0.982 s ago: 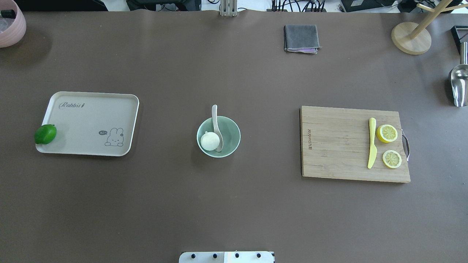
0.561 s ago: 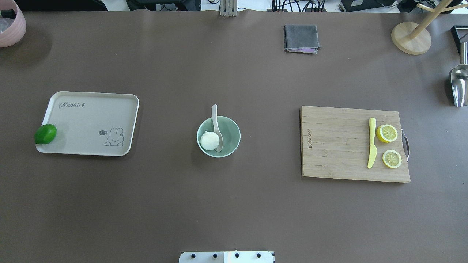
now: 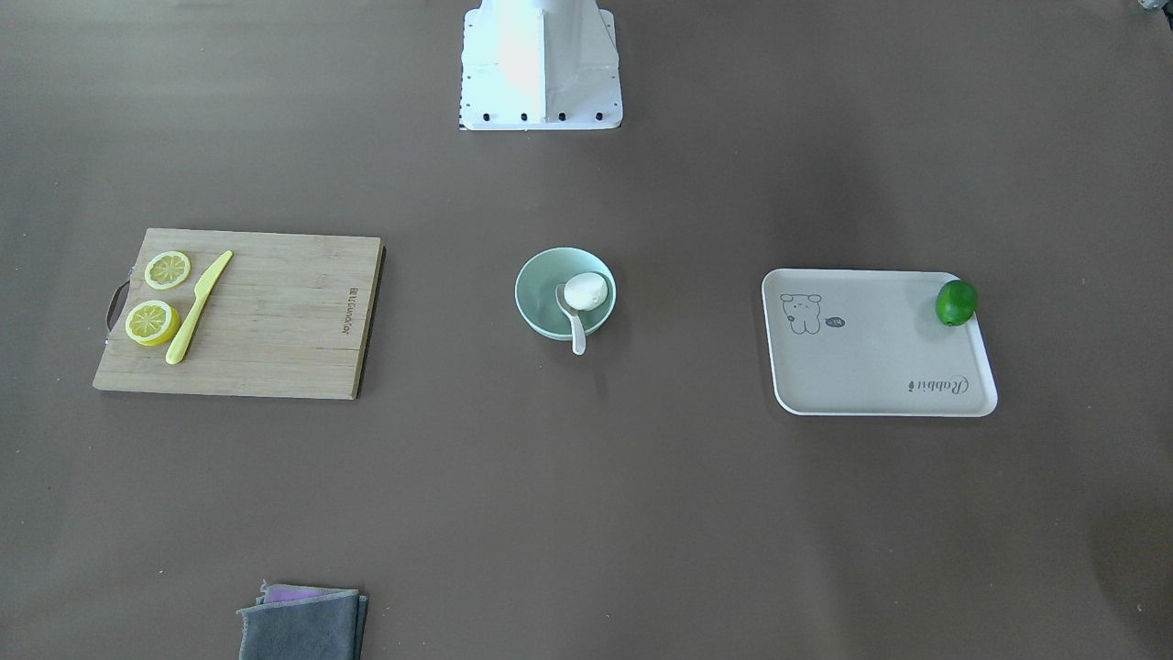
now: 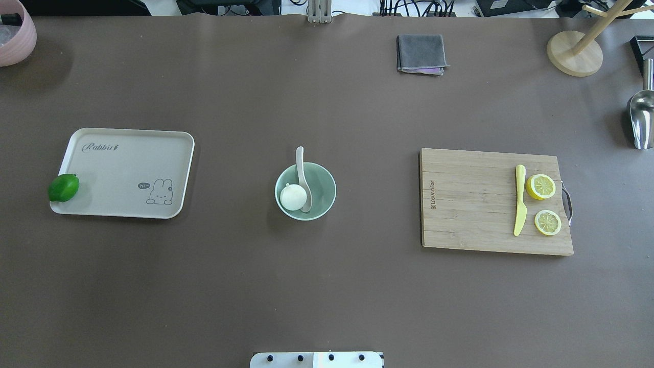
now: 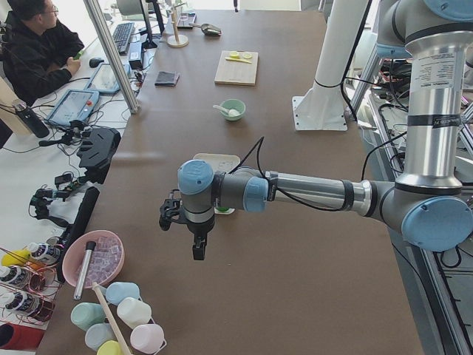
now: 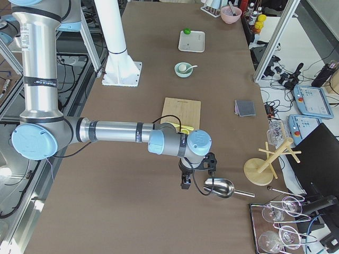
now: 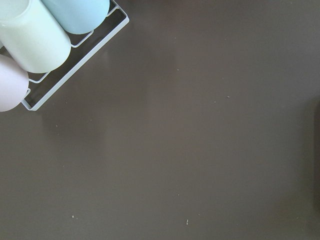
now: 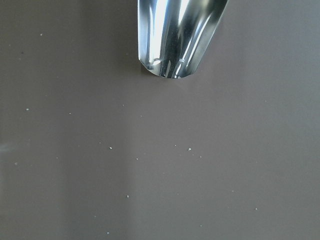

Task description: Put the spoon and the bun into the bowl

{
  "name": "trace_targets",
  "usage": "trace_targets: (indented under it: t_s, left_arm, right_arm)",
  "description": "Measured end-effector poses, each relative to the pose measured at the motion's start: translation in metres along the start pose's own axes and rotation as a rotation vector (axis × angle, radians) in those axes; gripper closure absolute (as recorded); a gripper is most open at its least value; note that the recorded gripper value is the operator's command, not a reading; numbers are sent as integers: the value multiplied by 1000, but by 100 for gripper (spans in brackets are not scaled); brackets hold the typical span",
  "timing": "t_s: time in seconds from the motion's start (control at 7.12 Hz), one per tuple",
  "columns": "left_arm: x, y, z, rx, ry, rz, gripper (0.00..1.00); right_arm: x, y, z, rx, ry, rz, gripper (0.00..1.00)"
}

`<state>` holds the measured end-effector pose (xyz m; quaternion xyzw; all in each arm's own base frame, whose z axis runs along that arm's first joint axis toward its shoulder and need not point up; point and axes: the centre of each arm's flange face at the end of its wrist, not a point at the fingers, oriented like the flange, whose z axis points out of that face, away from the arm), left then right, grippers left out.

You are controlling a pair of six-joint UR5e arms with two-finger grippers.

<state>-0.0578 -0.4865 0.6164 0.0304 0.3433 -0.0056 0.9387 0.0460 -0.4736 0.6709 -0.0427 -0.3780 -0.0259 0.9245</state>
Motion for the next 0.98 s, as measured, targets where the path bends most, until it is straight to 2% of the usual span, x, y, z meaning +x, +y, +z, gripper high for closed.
trace_targets:
  t_s: [0.98]
  left_arm:
    - [-4, 1, 4, -5, -5, 4, 2]
  right_arm:
    - [-1, -1, -7, 15, 3, -3, 0]
